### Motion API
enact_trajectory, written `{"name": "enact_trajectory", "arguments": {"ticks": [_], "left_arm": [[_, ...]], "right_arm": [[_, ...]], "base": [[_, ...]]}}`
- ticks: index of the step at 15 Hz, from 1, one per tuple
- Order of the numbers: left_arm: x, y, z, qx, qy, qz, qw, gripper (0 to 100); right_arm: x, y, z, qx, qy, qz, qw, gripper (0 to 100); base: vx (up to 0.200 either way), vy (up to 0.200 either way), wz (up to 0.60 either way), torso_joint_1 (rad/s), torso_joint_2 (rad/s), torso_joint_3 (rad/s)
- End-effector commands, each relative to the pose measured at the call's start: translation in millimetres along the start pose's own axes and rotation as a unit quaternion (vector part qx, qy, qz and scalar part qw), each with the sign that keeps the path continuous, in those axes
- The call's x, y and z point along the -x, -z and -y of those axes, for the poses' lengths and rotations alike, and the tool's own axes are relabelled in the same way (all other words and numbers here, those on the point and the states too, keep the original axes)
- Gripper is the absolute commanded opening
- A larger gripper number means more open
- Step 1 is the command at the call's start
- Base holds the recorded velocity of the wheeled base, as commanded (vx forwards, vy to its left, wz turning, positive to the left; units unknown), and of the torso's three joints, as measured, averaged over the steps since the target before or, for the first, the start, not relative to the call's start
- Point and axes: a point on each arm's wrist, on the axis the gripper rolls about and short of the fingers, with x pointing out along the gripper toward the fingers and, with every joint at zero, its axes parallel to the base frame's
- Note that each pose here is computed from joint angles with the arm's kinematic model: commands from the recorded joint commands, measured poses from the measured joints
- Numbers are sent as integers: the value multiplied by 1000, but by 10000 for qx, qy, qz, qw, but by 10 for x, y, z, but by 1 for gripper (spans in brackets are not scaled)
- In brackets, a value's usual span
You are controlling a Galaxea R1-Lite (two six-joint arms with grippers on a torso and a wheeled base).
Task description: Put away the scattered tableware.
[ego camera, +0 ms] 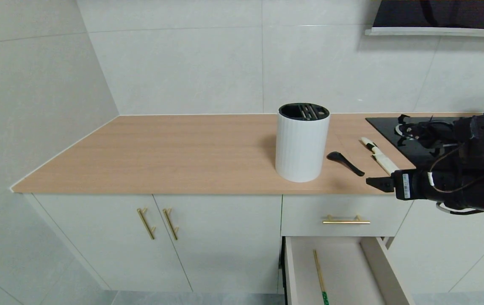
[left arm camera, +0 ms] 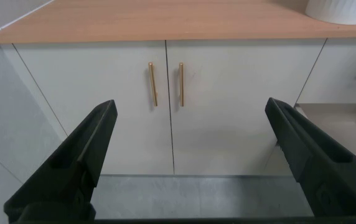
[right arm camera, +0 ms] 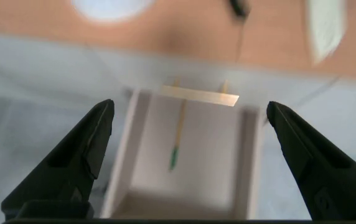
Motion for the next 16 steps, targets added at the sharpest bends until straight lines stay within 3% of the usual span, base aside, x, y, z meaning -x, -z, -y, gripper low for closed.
{"name": "enact_trajectory", "arguments": {"ticks": [1, 4, 7, 11, 13, 16], "left_arm": [[0, 0, 0, 0, 0, 1, 10000, 100], [0, 0, 0, 0, 0, 1, 10000, 100], [0, 0, 0, 0, 0, 1, 10000, 100], [-1, -1, 0, 0, 0, -7, 10000, 100], [0, 0, 0, 0, 0, 1, 10000, 100], [0, 0, 0, 0, 0, 1, 10000, 100]], "right_arm": [[-483, -119, 110, 122, 211, 157, 9996, 100], [-973, -284, 267, 272, 65, 269, 9992, 100], [-1164, -316, 414, 699, -585, 337, 9953, 100], [-1324, -424, 635, 674, -1061, 548, 9906, 100], [-1496, -366, 786, 686, -1246, 510, 9885, 100], [-1795, -173, 819, 755, -1272, 277, 9886, 100]], "base": [[0, 0, 0, 0, 0, 0], [0, 0, 0, 0, 0, 0], [0, 0, 0, 0, 0, 0], [0, 0, 0, 0, 0, 0], [0, 0, 0, 0, 0, 0], [0, 0, 0, 0, 0, 0]]}}
